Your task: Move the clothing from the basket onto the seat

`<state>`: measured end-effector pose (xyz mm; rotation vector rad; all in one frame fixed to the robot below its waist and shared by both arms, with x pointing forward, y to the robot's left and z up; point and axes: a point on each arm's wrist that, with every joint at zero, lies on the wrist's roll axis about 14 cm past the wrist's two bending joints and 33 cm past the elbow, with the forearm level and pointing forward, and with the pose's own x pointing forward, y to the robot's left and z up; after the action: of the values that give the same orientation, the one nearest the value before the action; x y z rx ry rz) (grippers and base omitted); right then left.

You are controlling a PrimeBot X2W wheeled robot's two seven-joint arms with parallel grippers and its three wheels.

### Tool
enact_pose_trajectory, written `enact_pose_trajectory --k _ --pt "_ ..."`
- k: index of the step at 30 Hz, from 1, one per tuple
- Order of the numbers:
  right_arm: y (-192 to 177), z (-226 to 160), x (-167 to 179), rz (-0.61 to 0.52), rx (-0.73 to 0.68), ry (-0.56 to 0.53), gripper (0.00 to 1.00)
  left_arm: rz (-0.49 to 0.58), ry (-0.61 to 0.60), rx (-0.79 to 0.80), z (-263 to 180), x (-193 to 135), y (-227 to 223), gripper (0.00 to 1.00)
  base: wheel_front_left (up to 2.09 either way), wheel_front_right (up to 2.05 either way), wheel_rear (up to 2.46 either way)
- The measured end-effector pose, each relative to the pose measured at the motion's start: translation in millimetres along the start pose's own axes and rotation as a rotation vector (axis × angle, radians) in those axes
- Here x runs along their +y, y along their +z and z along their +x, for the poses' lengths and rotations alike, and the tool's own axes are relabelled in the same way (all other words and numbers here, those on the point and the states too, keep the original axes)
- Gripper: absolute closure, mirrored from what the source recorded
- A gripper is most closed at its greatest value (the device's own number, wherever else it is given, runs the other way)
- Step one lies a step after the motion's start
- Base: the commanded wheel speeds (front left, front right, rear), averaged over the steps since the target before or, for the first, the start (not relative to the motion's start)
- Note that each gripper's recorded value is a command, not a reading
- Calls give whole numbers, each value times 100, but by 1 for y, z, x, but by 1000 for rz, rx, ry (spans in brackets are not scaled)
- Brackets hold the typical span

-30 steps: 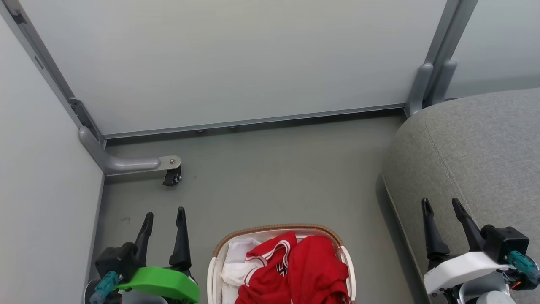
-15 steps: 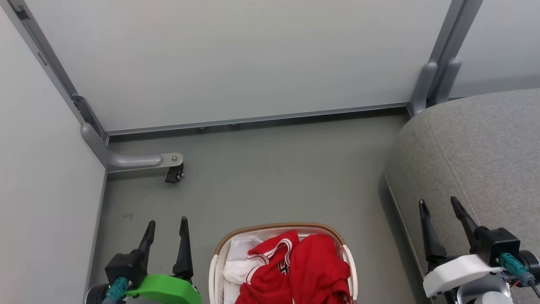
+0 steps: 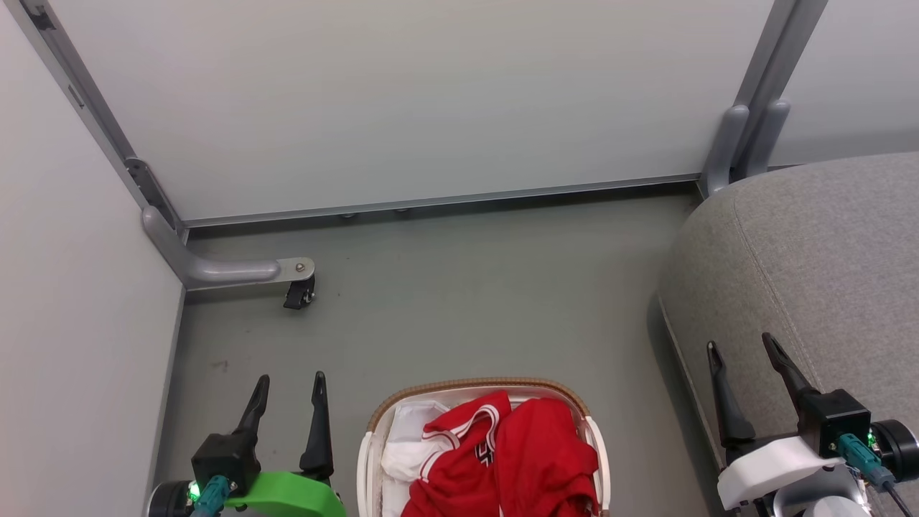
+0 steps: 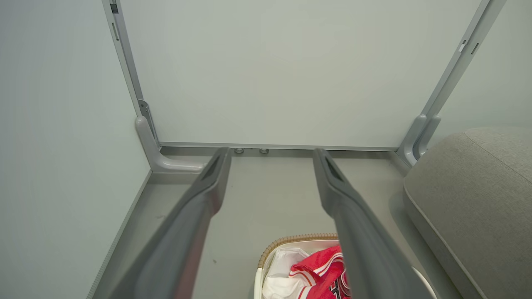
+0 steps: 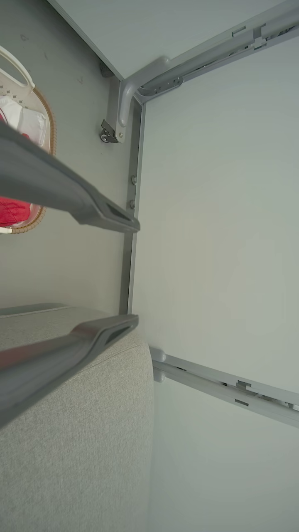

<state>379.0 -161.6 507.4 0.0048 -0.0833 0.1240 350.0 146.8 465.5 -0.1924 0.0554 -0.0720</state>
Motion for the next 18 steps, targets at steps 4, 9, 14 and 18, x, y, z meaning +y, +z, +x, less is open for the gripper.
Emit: enact_pose_trajectory --k 4,9,14,18 --pt "0 0 0 0 -1 0 0 0 0 3 0 0 -1 0 0 0 0" --pt "1 0 0 0 -2 -1 0 0 0 5 0 0 -2 0 0 0 0" --pt "1 0 -1 3 -3 -4 0 0 0 7 -1 0 -2 0 0 0 0" --pt "1 0 -2 4 -2 -5 0 0 0 8 0 0 -2 0 0 0 0"
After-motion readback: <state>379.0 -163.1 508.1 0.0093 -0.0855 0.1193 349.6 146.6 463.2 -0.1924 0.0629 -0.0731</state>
